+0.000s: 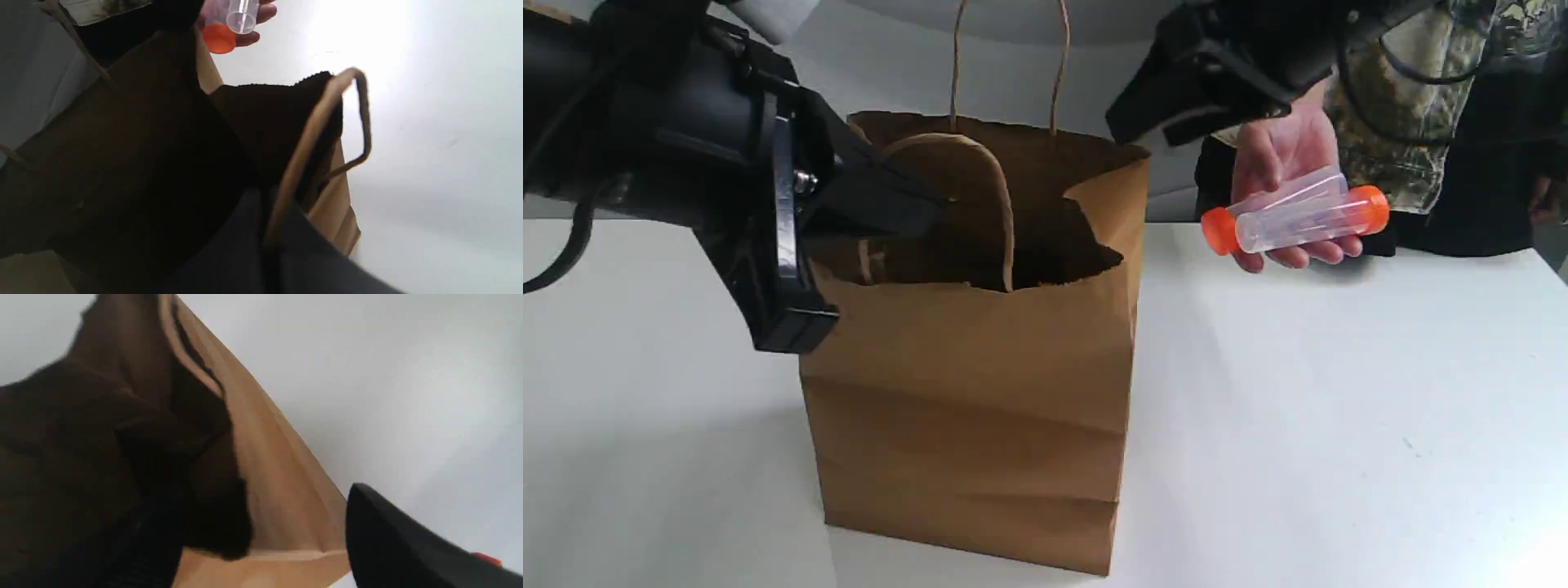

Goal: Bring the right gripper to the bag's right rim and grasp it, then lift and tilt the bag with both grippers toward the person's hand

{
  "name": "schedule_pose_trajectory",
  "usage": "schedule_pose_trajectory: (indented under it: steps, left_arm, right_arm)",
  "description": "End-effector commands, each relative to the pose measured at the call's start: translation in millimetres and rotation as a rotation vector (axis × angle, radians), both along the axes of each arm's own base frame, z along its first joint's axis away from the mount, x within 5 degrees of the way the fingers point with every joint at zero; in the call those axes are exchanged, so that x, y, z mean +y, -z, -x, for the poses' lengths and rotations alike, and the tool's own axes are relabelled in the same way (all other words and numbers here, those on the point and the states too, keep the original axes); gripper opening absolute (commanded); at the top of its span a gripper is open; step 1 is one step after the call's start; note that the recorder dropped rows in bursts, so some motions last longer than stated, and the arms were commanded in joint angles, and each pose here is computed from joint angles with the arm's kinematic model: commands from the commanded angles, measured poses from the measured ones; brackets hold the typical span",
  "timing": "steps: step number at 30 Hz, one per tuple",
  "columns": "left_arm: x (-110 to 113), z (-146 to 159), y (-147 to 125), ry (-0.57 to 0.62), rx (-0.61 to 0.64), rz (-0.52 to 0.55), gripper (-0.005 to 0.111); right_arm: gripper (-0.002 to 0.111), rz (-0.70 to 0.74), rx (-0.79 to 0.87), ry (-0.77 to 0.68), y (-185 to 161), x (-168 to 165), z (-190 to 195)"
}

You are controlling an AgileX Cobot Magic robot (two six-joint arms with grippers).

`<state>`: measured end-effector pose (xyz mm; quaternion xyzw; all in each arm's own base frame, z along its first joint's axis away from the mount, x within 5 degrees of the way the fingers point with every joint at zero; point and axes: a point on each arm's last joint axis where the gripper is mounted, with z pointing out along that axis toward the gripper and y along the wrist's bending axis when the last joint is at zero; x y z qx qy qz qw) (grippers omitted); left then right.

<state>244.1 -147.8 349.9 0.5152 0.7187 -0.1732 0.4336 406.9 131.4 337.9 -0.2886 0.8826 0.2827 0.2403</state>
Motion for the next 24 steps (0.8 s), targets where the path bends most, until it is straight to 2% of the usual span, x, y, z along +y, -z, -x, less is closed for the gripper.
schedule_pose_trajectory:
  steps: [1,8,10,14,18,21,24]
  left_arm:
    - [-1,1,-5,-0.005,-0.018,0.024,0.000]
    - [-1,1,-5,-0.005,-0.018,0.024,0.000]
    - [-1,1,-5,-0.005,-0.018,0.024,0.000]
    - [-1,1,-5,-0.005,-0.018,0.024,0.000]
    - [-2,2,-5,0.001,-0.013,0.025,0.000]
    - [-3,5,-15,0.036,-0.005,0.026,0.000]
    - [-3,1,-36,-0.023,0.021,0.064,0.000]
  right_arm:
    - [0.058,0.006,0.016,-0.004,9,1,-6]
    - [0.057,-0.079,0.046,-0.024,16,9,-10]
    - [0.054,-0.084,0.059,-0.024,20,10,-12]
    - [0.034,-0.097,0.082,-0.016,26,11,-15]
    - [0.000,-0.092,0.083,-0.014,26,11,-15]
    - [0.000,-0.050,0.099,0.014,29,8,-15]
    - [0.000,-0.015,0.139,0.073,32,4,-16]
